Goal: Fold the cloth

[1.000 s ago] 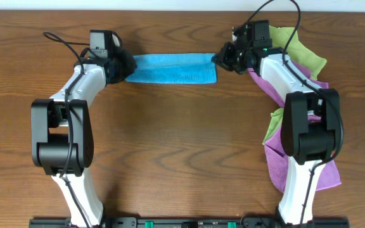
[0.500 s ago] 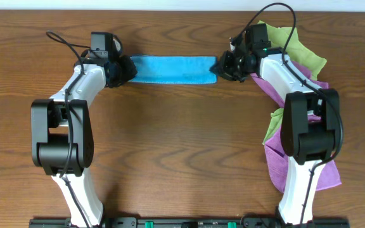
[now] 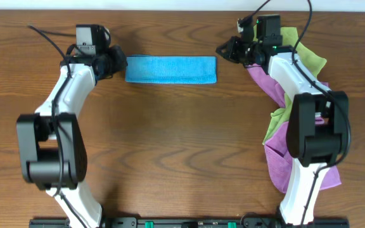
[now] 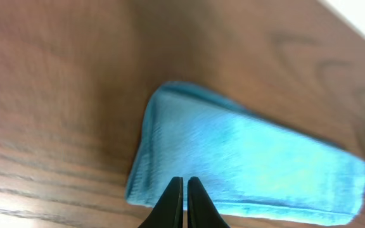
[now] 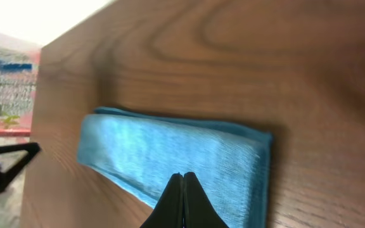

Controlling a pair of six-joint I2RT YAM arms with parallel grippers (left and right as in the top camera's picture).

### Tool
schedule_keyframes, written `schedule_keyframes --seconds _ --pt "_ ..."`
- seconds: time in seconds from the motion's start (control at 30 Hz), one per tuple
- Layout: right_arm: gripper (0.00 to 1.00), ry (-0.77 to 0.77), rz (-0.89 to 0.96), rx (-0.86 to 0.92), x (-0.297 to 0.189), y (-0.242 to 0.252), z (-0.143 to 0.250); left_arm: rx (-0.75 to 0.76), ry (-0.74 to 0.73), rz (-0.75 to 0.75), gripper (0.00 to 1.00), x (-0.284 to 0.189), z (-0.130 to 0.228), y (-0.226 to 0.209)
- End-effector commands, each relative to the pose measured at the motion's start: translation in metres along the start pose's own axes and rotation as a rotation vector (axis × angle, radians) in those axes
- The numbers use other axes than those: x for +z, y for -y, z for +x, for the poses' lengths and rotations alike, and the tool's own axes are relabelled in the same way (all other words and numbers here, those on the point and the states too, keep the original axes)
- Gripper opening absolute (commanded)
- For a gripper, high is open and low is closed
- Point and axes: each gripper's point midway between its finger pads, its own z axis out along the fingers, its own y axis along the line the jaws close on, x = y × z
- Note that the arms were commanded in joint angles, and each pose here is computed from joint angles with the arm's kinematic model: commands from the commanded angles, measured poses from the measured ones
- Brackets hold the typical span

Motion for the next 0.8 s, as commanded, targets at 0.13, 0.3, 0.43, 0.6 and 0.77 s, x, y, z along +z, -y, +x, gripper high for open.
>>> schedule_keyframes --seconds 0.13,0.3,0.43,0.6,0.77 --pt "0.01 0.079 0.341 -0.270 0.009 -0.006 0.002 0.211 0.167 -0.319 0.06 0.001 -0.015 0.000" --pt "0.01 0.092 0.474 -0.347 0.021 -0.002 0.011 0.260 0.186 -0.398 0.06 0.031 -0.002 0.001" --pt "0.01 0.063 0.496 -0.339 0.031 0.011 0.020 0.261 0.161 -0.405 0.06 0.052 0.009 -0.006" --pt "0.02 0.005 0.517 -0.320 0.049 0.036 0.038 0.258 0.134 -0.410 0.06 0.066 0.018 -0.013" --pt "0.01 -0.056 0.513 -0.285 0.065 0.052 0.058 0.223 0.096 -0.403 0.06 0.080 0.031 -0.020"
